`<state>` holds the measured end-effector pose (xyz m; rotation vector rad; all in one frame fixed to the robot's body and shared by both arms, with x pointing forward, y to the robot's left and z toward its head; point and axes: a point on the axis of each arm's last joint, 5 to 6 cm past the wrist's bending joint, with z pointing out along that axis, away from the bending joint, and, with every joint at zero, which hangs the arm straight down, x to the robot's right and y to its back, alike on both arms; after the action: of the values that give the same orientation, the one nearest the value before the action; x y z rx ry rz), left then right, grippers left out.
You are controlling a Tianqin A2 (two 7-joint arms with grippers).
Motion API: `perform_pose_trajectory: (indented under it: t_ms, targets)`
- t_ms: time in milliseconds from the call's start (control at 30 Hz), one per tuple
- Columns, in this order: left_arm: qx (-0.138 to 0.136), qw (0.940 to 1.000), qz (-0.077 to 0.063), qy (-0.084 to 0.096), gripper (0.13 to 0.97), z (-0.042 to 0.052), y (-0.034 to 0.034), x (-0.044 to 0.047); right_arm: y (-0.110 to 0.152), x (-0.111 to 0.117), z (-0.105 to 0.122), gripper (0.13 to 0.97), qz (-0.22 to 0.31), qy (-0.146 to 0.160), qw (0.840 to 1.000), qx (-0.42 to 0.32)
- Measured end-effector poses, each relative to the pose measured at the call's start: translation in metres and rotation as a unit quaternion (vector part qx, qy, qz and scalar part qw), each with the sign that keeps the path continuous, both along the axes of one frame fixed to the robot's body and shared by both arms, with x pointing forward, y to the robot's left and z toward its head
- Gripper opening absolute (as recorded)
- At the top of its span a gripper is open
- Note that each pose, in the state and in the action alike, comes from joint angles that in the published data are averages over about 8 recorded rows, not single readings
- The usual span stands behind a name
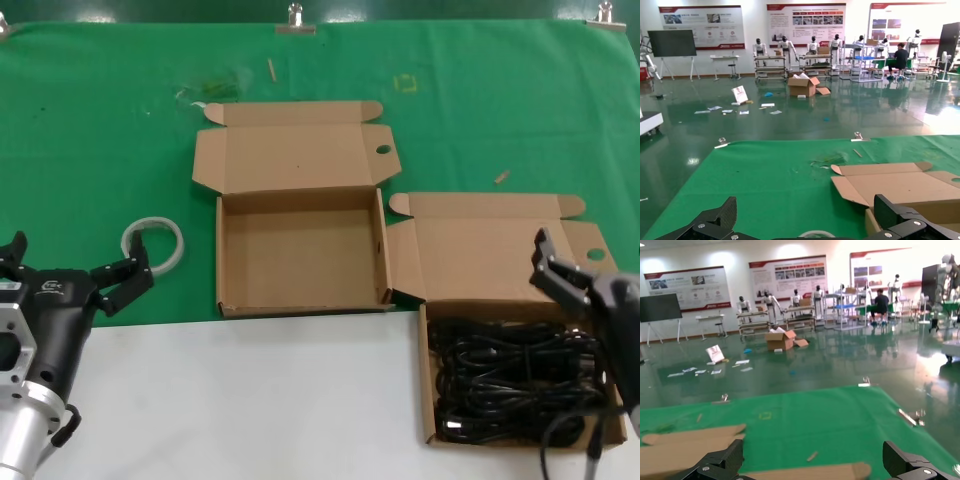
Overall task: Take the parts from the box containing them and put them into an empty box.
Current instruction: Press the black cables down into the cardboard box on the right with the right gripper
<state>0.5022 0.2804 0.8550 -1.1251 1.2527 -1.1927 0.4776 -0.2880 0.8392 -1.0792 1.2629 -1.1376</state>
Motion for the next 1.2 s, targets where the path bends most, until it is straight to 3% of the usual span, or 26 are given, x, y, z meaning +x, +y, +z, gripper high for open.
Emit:
perform_pose_trajectory:
  t_ms: [467,900,1200]
  targets:
    - [0.000,1.0000,0.000,0.000,0.966,0.0000,0.0000,0.0000,-0.003,-0.013,-0.024,0.966,0.004,0.022,0.999,0.030]
    - [0.000,1.0000,0.000,0.000,0.966,0.0000,0.0000,0.0000,0.007,-0.002,-0.055,0.966,0.027,0.057,0.994,0.090]
    - [0.000,1.0000,0.000,0.000,0.966,0.0000,0.0000,0.0000,0.009,0.001,-0.060,0.966,0.031,0.064,0.992,0.103]
